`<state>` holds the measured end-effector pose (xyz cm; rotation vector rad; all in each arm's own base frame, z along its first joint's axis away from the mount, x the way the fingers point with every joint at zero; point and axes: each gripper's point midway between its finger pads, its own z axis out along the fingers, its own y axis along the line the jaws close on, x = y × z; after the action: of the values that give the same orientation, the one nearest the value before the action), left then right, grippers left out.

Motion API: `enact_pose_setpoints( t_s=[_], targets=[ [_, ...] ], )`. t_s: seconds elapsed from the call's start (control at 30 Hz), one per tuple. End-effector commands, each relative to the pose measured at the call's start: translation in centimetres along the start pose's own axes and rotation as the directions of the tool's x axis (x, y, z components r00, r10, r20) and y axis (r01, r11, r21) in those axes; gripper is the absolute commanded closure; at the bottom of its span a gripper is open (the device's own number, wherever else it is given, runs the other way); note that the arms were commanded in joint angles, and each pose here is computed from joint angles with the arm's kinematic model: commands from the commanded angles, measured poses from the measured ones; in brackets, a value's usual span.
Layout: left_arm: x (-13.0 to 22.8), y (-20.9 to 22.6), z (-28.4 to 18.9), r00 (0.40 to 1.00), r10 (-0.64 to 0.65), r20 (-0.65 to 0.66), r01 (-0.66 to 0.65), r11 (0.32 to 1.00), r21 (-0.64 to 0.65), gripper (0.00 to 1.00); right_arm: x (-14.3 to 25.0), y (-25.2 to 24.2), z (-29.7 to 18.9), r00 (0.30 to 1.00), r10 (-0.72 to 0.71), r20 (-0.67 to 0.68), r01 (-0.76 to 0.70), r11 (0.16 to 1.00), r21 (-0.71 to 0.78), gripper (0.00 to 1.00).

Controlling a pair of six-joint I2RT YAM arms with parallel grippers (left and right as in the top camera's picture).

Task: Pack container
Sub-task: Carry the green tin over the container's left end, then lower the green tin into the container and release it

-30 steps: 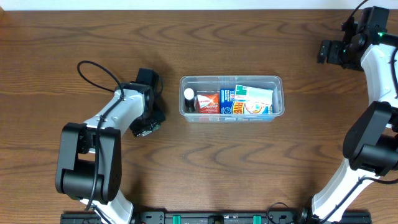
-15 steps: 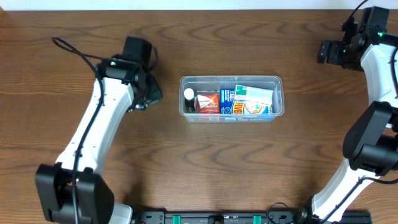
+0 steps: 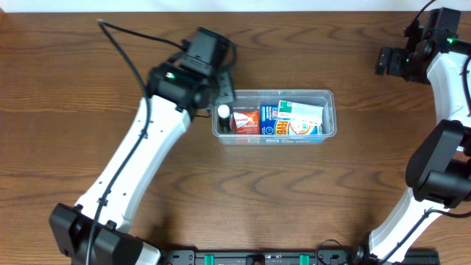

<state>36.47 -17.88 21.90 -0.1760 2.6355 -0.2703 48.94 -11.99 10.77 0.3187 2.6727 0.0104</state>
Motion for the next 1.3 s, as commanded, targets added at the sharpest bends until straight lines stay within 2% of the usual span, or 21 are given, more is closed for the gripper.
enact_pose_setpoints(
  t_s=[0.0,0.2,0.37,1.0,1.27],
  targets=[
    [0.2,-3.1,-0.3,0.999,0.032,0.031,-0.034,0.998,0.057,0.47,-0.2,-0.2,-0.2,1.0,0.009,0.006,-0.009,1.0,0.004,0.01],
    [1.9,-7.7,1.2,0.993,0.112,0.038,-0.116,0.986,0.123,0.48,-0.2,-0.2,-0.2,1.0,0.009,0.006,-0.01,1.0,0.005,0.01],
    [3.9,-8.8,4.5,0.988,0.153,-0.023,-0.15,0.984,0.098,0.51,-0.2,-0.2,-0.2,1.0,0.009,0.006,-0.009,1.0,0.004,0.01],
    [8.0,-7.1,13.8,0.964,0.179,-0.197,-0.188,0.982,-0.03,0.51,-0.2,-0.2,-0.2,1.0,0.009,0.006,-0.01,1.0,0.004,0.01],
    [6.8,-5.8,14.3,0.974,0.173,-0.147,-0.189,0.977,-0.102,0.51,-0.2,-0.2,-0.2,1.0,0.009,0.006,-0.01,1.0,0.004,0.01]
  ],
)
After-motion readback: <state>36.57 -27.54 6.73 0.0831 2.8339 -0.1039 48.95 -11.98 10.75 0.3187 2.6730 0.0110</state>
